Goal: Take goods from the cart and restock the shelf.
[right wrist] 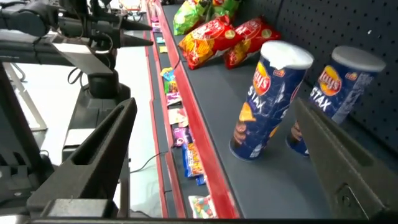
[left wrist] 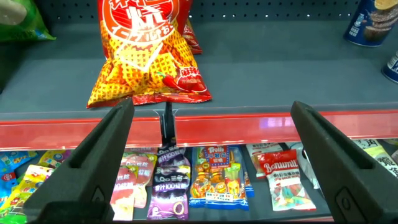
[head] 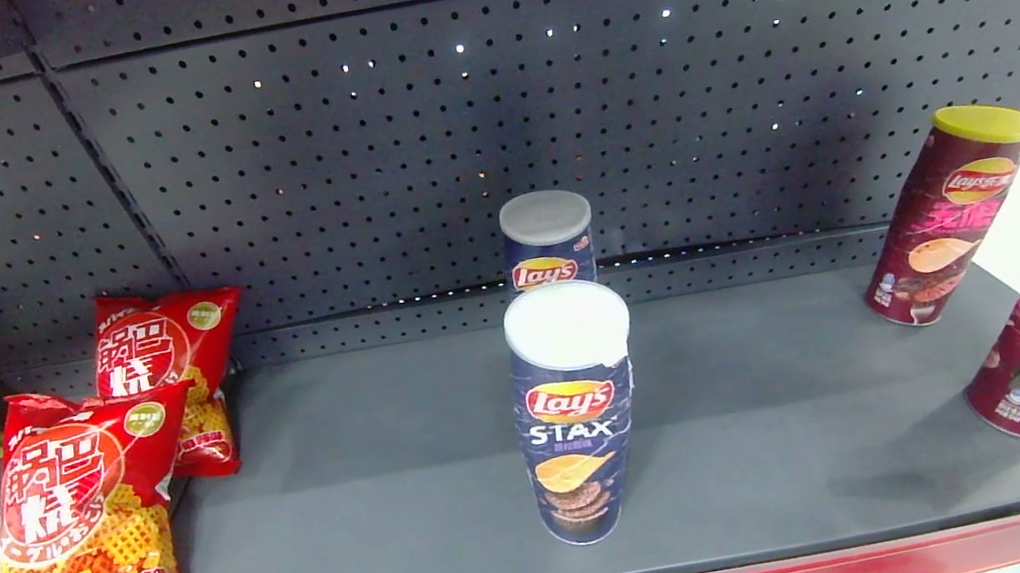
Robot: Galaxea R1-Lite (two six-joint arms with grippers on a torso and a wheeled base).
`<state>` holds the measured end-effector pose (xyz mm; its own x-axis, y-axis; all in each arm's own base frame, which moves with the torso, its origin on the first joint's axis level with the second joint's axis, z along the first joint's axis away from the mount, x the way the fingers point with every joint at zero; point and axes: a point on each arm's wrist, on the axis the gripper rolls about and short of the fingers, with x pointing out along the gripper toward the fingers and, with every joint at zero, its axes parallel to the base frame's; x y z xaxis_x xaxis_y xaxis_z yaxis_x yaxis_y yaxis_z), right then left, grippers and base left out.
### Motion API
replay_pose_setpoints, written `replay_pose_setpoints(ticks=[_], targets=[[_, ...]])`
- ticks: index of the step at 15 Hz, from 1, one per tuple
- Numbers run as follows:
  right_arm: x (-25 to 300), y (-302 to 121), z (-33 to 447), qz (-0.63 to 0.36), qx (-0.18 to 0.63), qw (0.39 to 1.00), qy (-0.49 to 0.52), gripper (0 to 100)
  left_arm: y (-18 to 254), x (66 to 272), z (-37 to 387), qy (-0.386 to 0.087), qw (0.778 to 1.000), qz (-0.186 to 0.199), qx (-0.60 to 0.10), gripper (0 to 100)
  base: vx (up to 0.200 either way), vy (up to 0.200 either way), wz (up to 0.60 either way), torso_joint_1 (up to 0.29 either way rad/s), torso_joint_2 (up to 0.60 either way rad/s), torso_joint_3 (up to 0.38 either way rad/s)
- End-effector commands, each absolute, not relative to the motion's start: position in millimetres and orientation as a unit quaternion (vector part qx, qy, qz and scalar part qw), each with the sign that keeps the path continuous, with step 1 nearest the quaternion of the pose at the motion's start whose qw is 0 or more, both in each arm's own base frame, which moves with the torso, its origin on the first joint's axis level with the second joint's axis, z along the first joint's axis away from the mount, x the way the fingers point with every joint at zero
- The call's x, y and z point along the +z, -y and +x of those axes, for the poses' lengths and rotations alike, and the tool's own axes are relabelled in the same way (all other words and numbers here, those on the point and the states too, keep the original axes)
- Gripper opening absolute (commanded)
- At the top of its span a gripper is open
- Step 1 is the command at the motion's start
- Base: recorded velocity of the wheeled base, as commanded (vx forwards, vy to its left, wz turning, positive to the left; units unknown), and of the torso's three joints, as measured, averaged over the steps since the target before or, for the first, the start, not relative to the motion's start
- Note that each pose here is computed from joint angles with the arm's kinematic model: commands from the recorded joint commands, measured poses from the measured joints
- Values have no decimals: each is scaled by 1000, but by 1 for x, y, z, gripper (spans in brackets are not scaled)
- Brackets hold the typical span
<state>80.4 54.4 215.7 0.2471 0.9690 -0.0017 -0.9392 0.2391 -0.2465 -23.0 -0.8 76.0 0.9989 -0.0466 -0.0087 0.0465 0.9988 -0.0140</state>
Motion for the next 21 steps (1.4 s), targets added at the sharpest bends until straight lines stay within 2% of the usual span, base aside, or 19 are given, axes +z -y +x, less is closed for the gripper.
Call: replay_pose_setpoints(ticks=[1,10,21], targets=[[207,-50,72,-99,605,786,74,100,1,76,-23,-5,1000,-8,-23,100,0,0,0,0,0,0],[183,-33,41,-98,580,807,49,100,1,76,-23,-5,1000,-7,-23,100,0,0,0,0,0,0],[182,-30,37,-95,568,817,33,100,1,76,-23,-5,1000,-7,-23,100,0,0,0,0,0,0]])
